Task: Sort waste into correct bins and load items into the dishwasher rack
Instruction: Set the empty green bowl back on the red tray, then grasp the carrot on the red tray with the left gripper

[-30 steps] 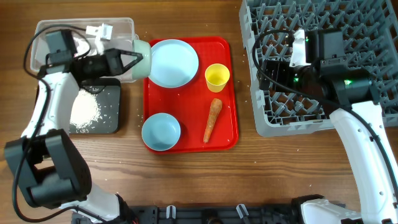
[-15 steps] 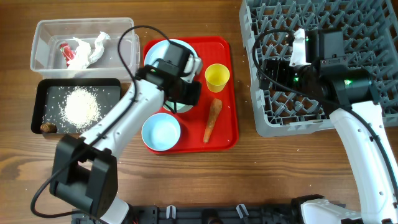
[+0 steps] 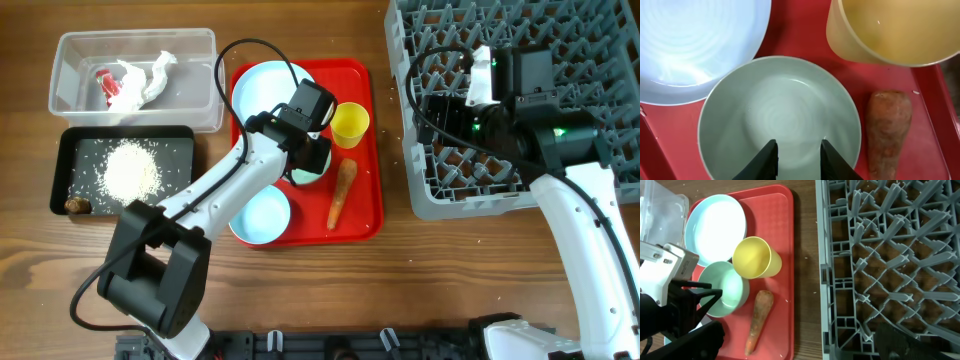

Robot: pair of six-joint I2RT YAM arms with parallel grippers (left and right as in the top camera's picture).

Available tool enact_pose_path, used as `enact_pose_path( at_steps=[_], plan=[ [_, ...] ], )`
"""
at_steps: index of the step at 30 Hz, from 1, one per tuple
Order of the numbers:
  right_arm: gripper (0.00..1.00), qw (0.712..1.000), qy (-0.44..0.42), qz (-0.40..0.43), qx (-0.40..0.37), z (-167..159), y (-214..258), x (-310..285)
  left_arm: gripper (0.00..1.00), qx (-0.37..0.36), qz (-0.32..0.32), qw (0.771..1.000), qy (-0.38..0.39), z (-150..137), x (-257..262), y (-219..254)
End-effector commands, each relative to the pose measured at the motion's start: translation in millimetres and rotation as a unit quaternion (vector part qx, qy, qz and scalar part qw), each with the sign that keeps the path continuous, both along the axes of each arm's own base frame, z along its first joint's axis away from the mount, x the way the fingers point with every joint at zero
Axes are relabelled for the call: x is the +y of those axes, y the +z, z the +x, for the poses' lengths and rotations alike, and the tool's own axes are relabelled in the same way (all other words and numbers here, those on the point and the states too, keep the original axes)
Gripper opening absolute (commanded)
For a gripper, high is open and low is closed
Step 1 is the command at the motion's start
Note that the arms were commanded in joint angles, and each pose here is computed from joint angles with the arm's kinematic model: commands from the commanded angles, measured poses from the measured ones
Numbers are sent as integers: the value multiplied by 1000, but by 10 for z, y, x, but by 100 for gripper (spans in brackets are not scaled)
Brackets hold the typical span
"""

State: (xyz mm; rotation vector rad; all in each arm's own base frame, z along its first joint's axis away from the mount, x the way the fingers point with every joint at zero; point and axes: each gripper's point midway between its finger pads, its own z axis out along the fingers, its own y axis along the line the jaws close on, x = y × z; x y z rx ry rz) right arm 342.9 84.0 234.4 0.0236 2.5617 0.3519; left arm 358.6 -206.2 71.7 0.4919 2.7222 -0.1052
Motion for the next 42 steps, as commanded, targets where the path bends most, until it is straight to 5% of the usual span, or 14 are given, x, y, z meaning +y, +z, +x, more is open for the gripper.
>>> enact_pose_path(
  at_steps=[1, 6, 11, 19, 42],
  plan=[
    [100, 1000, -4, 3, -7, 41, 60, -1, 30, 0, -7, 1000, -6, -13, -41, 31],
    [100, 1000, -4, 3, -9, 45, 63, -1, 40, 5, -55, 998, -28, -142, -191, 258],
    [100, 1000, 2, 2, -4, 58, 26, 39, 64, 16, -67, 996, -51, -359, -270, 421],
    [100, 1000, 17, -2, 25, 75, -164, 163, 73, 71, -76, 990, -93, -741, -462, 366],
    [100, 999, 17, -3, 29, 78, -184, 161, 72, 66, 18, 970, -232, -732, -731, -395]
  ],
)
